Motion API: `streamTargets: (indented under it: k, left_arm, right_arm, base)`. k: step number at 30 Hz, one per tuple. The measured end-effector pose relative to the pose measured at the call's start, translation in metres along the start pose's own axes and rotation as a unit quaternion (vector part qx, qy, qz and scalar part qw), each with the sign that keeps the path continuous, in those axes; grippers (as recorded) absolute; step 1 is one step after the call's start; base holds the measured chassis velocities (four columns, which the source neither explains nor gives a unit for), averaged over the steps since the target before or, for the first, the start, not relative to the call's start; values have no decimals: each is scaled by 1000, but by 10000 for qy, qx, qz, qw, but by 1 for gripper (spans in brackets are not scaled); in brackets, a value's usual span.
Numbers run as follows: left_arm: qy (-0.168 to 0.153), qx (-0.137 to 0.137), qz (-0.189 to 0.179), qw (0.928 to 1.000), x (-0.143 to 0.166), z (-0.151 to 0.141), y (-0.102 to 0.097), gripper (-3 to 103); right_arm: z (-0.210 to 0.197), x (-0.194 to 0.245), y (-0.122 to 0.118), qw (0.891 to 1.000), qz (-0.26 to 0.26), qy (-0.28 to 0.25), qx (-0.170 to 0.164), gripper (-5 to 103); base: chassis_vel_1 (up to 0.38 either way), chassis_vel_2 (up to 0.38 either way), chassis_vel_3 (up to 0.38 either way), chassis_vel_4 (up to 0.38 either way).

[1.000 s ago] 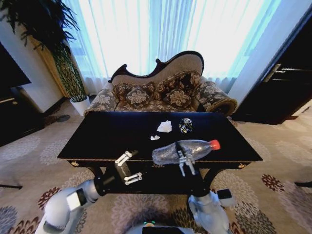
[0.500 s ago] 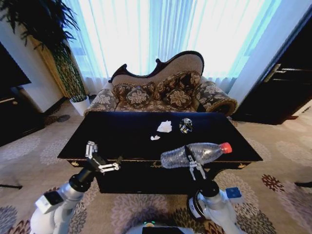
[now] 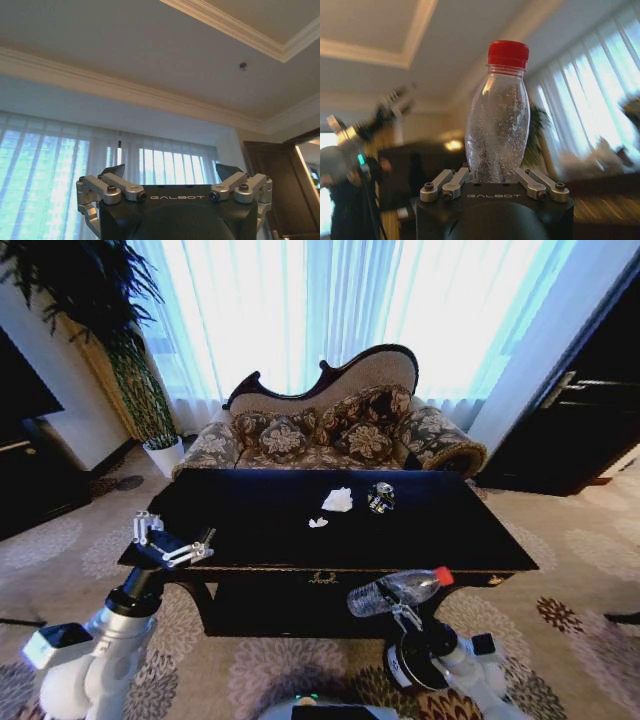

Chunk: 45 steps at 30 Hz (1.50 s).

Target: Move to the front of the table and place the trash on the table into the trash bin.

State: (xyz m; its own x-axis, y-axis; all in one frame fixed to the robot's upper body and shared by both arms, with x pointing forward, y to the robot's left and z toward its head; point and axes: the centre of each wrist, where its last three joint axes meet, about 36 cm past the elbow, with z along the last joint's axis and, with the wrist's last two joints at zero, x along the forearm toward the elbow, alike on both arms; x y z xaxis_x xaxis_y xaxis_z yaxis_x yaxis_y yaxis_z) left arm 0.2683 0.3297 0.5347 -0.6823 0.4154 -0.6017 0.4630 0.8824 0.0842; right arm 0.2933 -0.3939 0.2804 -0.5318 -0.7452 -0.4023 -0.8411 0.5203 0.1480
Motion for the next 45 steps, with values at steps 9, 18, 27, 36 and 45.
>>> streamTargets:
  k: [9,18,27,36,45]
  left_arm:
    - [-77,-13,-132,9999,-1,-12,6,100]
    - [-93,-64,-195,9997,0,-15,8,100]
    - [-60,-210,-275,9994,5,-19,12,100]
    - [-10,-217,-291,9993,5,-16,13,100]
    - [79,-233,-294,9993,6,-11,15,100]
  right_arm:
    - [16,73,-29,9936,195,1094,186,23]
    - [33,116,-38,9681,522,2450,101,23]
    - [50,155,-42,9024,1925,3840,350,23]
    - [93,120,-21,8011,3761,4545,1007,23]
    - [117,102,-25,7334,4896,4519,1349,23]
  base:
    - [0,0,0,0]
    - [0,0,0,0]
    - [0,0,0,0]
    - [0,0,0,0]
    - [0,0,0,0]
